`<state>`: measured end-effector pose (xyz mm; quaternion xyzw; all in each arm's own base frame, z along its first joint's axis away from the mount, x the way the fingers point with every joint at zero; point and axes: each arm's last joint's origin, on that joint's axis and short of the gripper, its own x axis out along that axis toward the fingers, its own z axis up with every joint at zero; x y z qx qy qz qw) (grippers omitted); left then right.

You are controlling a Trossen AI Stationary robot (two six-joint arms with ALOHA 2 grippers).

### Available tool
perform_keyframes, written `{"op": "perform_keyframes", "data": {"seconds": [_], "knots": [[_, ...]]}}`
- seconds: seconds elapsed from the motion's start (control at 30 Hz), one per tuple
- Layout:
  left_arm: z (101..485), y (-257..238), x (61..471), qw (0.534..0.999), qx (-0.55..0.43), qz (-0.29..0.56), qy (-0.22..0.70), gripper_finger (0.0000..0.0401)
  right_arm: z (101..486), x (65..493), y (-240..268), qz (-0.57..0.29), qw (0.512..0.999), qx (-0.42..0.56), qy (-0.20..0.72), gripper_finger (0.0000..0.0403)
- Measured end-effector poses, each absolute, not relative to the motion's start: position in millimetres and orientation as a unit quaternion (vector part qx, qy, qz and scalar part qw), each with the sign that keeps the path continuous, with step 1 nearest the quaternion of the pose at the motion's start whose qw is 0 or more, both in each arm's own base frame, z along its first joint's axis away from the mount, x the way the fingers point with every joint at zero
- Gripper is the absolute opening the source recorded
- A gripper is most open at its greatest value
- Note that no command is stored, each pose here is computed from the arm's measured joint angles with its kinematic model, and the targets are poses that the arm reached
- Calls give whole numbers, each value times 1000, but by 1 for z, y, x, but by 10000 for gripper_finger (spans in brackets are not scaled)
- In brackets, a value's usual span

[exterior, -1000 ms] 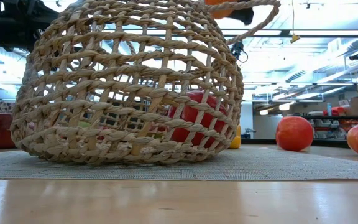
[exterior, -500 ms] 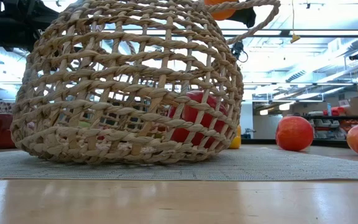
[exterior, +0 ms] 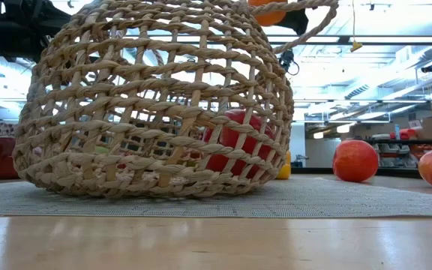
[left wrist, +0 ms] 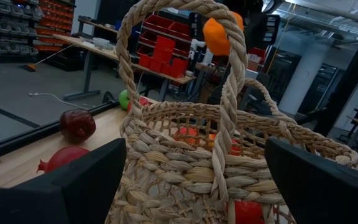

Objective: Build produce basket
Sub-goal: Put the orange into the brown woven basket

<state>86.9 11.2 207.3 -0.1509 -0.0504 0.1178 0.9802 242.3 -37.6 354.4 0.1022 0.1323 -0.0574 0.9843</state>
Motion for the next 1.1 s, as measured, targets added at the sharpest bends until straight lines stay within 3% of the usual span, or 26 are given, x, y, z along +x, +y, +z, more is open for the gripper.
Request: {"op": "perform_keyframes", "data": {"seconds": [0.23,0.37,0.63,1.1], "knots": [[207,11,87,980,-151,118,-50,389,353,252,-39,-51,985,119,114,344],[207,11,87,980,-151,118,-50,389,375,249,-38,-32,986,143,76,344],[207,11,87,980,-151,118,-50,389,406,243,-39,-55,996,69,29,344],[207,11,87,980,-151,118,-50,389,402,247,-42,-65,996,29,45,344]]}}
